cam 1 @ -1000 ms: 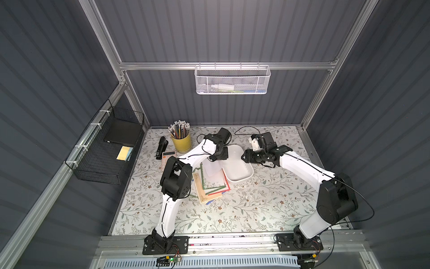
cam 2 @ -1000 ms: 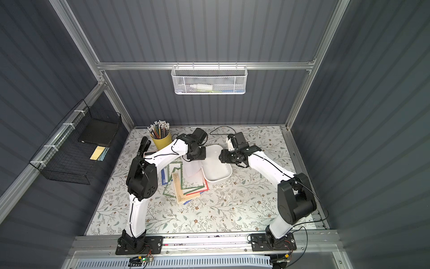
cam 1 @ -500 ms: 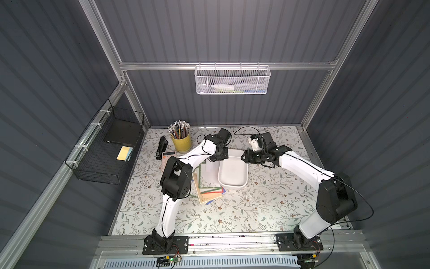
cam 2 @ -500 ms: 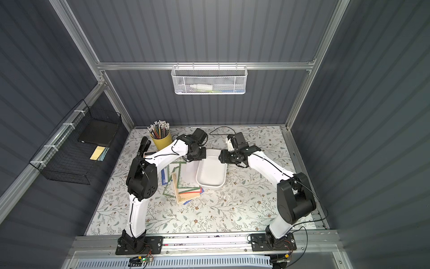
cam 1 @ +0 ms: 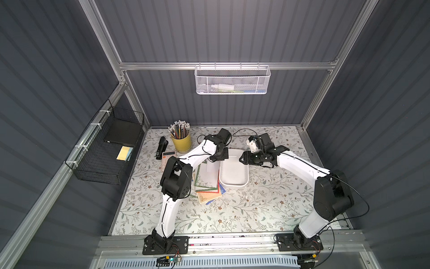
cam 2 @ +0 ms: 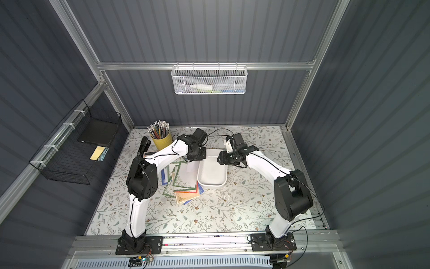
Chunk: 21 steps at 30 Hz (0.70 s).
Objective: Take out the stationery paper from the storage box
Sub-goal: Pick up the stationery paper from the center of the board.
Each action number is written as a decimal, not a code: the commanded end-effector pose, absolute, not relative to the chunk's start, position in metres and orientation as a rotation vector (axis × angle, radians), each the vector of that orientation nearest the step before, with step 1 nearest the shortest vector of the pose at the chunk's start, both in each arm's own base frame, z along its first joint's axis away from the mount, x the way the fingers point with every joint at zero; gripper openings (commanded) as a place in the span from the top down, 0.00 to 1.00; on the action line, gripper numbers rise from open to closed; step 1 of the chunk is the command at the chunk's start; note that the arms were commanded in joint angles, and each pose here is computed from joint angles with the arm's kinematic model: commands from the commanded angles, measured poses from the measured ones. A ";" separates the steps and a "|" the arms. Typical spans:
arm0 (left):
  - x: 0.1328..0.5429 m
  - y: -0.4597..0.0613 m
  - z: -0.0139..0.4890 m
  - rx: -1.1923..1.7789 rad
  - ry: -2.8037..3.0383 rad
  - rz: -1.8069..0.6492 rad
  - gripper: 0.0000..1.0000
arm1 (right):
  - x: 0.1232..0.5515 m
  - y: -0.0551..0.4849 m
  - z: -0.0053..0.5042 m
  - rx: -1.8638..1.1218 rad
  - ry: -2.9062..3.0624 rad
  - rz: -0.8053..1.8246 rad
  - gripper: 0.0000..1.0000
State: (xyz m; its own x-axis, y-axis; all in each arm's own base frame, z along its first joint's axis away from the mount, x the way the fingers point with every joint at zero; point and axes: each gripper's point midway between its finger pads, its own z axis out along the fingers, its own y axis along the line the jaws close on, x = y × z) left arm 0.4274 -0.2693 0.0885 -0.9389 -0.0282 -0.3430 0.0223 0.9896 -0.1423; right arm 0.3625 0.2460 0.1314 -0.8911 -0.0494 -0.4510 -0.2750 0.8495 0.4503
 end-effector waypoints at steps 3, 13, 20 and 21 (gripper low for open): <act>0.429 -0.271 0.107 0.013 2.756 -0.209 0.75 | 0.355 0.245 0.107 -0.246 2.658 0.722 0.48; 0.427 -0.270 0.104 0.023 2.761 -0.203 1.00 | 0.354 0.245 0.099 -0.244 2.678 0.721 0.48; 0.427 -0.265 0.111 0.017 2.753 -0.171 1.00 | 0.351 0.244 0.090 -0.246 2.701 0.715 0.48; 0.427 -0.265 0.115 0.016 2.746 -0.174 1.00 | 0.351 0.244 0.087 -0.244 2.707 0.711 0.48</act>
